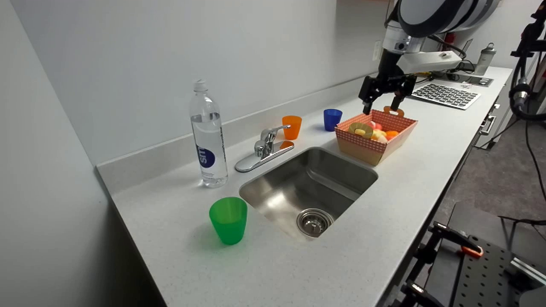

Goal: Pick the stuffed banana and put it on the counter

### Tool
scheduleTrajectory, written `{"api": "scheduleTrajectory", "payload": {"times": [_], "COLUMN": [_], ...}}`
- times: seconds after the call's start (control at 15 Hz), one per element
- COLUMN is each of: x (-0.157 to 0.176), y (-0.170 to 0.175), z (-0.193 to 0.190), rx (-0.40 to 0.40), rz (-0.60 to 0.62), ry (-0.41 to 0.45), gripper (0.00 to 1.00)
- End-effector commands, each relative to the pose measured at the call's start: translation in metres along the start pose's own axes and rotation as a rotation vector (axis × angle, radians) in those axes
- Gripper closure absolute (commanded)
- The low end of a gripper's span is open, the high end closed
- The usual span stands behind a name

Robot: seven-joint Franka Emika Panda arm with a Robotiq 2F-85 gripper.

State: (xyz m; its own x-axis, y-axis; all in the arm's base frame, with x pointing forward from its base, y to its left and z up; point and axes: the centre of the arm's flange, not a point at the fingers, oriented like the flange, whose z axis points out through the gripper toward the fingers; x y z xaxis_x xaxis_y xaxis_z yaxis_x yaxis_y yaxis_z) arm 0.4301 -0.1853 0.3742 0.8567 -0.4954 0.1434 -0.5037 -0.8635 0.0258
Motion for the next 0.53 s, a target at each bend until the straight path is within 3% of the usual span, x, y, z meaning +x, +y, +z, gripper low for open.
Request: {"api": "scheduleTrajectory", "payload": {"times": [0.0,0.47], "x": [0.025,0.083], "y": [-0.005,0.014], "z": [0.012,0.047], "rx": [-0.012,-0.058], "rz": [0.074,0.262], "ry": [0.020,0.005], "gripper": [0.00,0.00]}}
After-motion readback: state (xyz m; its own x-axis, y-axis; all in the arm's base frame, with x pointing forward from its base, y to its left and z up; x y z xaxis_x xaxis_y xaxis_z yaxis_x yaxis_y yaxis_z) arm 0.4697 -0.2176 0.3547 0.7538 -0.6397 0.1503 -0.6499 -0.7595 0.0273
